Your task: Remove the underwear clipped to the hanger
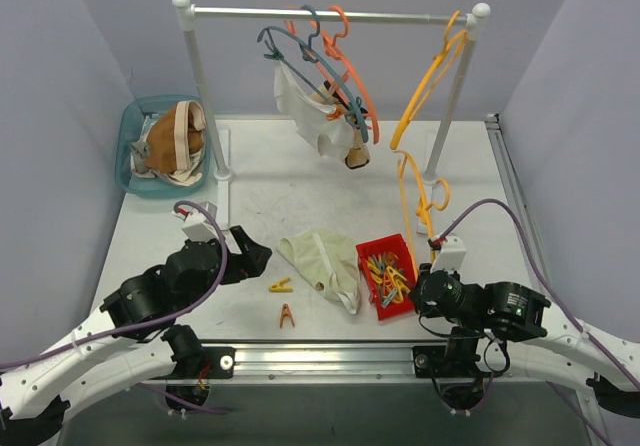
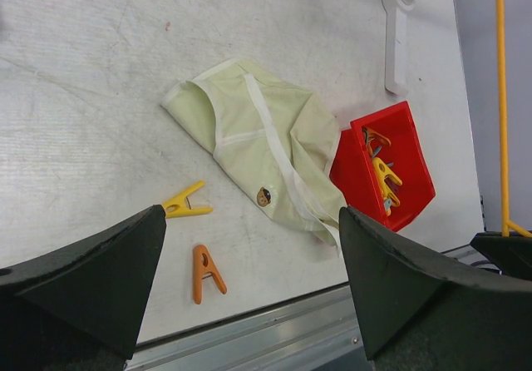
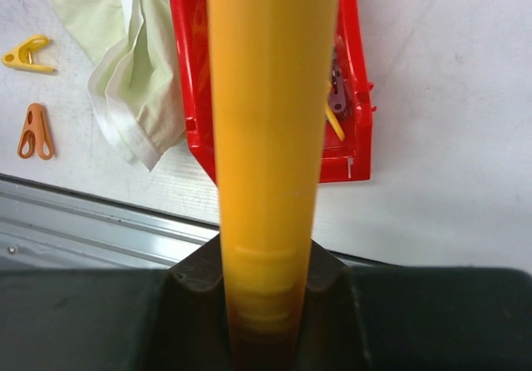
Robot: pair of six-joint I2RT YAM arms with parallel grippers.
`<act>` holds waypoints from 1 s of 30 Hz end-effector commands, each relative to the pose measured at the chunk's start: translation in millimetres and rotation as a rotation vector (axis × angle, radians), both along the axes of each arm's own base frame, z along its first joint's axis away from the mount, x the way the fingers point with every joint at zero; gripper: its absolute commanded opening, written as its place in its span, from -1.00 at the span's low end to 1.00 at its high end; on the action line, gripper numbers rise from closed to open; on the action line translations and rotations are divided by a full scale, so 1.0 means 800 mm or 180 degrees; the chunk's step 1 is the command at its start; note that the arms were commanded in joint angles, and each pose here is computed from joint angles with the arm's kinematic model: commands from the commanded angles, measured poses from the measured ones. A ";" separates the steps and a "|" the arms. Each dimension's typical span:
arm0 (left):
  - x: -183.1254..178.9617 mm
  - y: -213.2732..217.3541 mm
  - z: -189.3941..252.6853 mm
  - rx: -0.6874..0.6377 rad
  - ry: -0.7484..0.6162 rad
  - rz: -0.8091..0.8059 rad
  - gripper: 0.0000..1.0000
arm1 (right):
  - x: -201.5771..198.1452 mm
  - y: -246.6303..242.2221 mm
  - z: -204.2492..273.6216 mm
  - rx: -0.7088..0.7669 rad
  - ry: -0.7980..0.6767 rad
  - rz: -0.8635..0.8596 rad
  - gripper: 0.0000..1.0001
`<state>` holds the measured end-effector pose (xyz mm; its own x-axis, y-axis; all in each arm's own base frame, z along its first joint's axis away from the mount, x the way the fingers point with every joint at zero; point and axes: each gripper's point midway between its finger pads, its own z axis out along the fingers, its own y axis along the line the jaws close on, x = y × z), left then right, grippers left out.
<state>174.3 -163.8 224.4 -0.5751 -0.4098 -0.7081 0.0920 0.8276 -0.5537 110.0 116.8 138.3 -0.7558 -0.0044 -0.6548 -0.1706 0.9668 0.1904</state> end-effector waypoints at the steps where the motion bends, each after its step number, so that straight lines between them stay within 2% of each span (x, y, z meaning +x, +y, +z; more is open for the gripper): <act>1: 0.002 -0.004 0.008 -0.0136 -0.0051 0.0010 0.87 | 0.011 -0.023 -0.007 -0.0222 -0.0151 -0.0186 -1.00; 13: 0.003 -0.004 0.007 -0.0119 -0.0047 0.0012 0.87 | 0.039 0.003 0.005 -0.0554 -0.0317 -0.0153 -1.00; 25: -0.002 0.006 0.004 -0.0138 -0.0056 0.0053 0.87 | 0.063 0.072 0.055 -0.0256 -0.0674 0.0347 -1.00; 30: -0.004 0.010 0.001 -0.0147 -0.0050 0.0069 0.87 | 0.071 0.078 0.068 -0.0363 -0.0834 0.0396 -1.00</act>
